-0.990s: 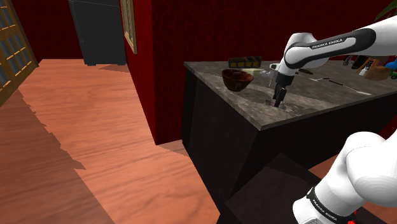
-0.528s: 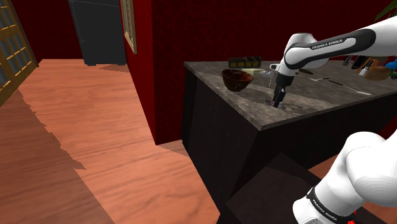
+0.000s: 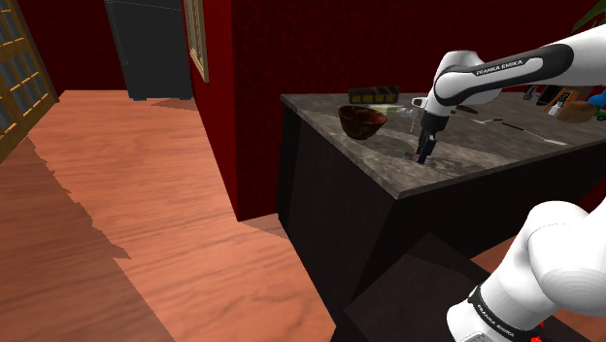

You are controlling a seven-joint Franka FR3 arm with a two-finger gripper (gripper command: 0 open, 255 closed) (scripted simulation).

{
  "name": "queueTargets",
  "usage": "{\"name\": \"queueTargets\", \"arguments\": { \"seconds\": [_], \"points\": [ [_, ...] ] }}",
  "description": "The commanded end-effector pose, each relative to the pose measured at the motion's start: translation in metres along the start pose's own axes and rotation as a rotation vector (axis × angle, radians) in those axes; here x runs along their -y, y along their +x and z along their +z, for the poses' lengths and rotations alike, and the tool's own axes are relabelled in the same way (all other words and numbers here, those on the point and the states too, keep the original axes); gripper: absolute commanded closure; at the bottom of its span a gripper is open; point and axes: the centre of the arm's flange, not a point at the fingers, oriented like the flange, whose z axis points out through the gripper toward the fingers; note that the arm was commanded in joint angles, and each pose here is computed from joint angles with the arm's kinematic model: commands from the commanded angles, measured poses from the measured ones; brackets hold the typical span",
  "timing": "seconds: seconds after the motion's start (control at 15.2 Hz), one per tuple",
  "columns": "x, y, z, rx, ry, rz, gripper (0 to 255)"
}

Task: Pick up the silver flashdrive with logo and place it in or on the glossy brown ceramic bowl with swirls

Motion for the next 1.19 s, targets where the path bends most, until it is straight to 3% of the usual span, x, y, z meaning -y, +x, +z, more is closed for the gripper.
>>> {"name": "queueTargets", "arguments": {
  "seconds": [0.0, 1.12],
  "points": [
    [0.001, 0.0, 0.001, 0.001, 0.001, 0.0, 255],
    [0.002, -0.004, -0.089, 0.001, 0.001, 0.0, 255]
  ]
}}
